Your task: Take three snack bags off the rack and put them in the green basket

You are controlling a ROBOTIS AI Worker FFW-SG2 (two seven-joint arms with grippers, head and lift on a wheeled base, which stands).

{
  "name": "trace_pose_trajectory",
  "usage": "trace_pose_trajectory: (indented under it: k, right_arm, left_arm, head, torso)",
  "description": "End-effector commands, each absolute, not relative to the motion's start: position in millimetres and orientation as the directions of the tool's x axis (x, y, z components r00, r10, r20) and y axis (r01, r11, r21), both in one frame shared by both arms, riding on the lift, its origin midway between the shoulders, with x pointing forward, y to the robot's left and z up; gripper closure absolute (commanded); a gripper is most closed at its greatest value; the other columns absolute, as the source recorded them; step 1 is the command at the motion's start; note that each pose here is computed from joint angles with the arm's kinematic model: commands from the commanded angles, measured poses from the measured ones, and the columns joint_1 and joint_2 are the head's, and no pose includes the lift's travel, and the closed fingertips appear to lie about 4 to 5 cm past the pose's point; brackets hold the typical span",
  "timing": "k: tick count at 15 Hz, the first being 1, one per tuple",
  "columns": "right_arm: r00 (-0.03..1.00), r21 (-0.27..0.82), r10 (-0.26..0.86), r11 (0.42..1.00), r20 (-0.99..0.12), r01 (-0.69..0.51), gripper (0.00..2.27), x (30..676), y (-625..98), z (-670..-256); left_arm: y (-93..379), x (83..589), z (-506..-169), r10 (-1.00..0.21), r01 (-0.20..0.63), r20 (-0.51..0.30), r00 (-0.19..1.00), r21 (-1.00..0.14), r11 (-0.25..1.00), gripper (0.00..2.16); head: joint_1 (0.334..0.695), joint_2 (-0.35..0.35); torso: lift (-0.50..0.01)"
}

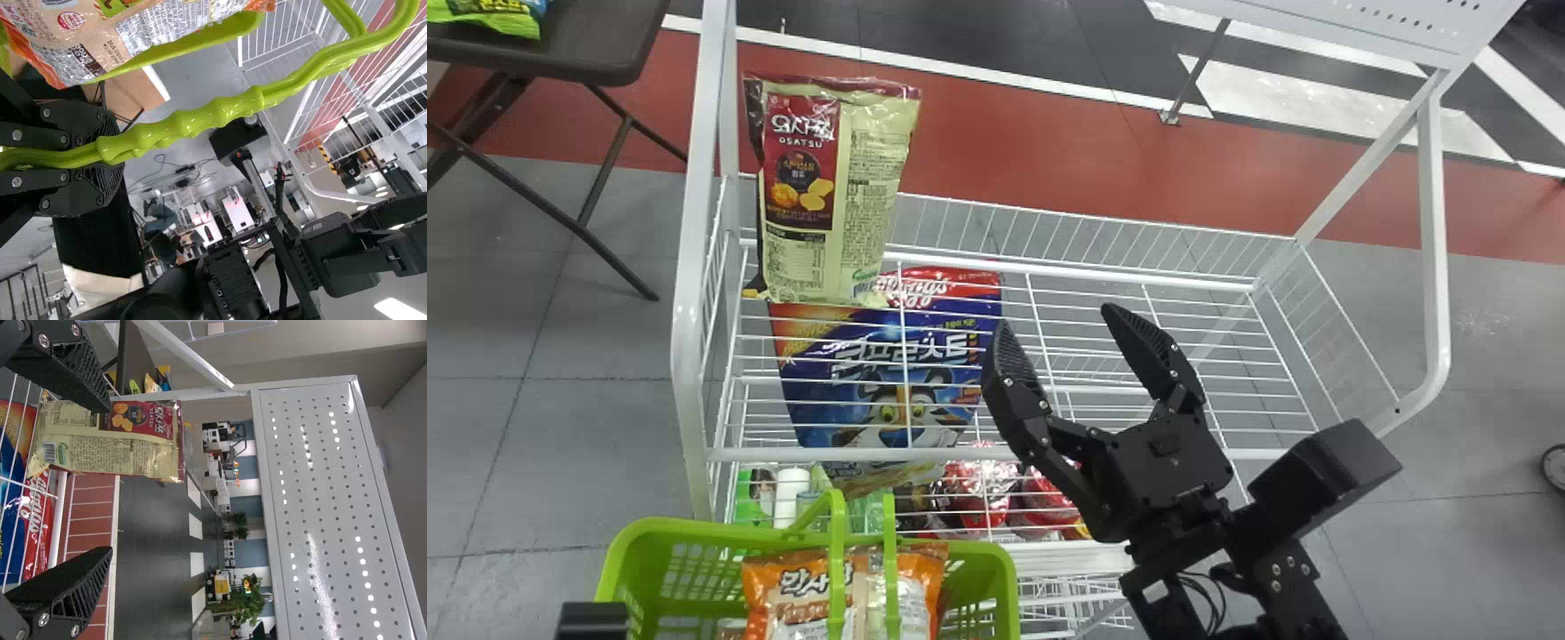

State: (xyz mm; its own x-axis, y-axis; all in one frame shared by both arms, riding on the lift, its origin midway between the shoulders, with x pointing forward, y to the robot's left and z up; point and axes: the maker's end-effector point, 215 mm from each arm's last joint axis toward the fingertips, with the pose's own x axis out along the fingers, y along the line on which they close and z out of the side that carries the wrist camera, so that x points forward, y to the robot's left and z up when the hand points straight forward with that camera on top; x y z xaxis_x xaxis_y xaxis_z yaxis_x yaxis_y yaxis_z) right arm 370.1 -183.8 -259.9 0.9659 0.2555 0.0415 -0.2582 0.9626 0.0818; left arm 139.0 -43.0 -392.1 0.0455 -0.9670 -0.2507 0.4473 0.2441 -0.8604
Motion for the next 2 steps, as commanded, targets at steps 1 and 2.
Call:
trace_pose_trajectory:
  k: [1,2]
  right_arm:
    - [0.966,0.083,0.253,0.963,0.043,-0.256,0.07,370.4,-184.2,-259.6]
    - [0.967,0.082,0.252,0.963,0.044,-0.255,0.07,370.5,-184.9,-258.8]
  left_arm:
    - [-43.0,139.6,-391.8,-0.967,0.449,-0.25,0.047,-0.859,0.244,1.93]
    - [-43.1,139.4,-391.5,-0.968,0.449,-0.248,0.046,-0.86,0.242,1.93]
  head:
    - [0.695,-0.35]
    - [0.695,-0.35]
  torso:
    - [-0.025]
    - [-0.025]
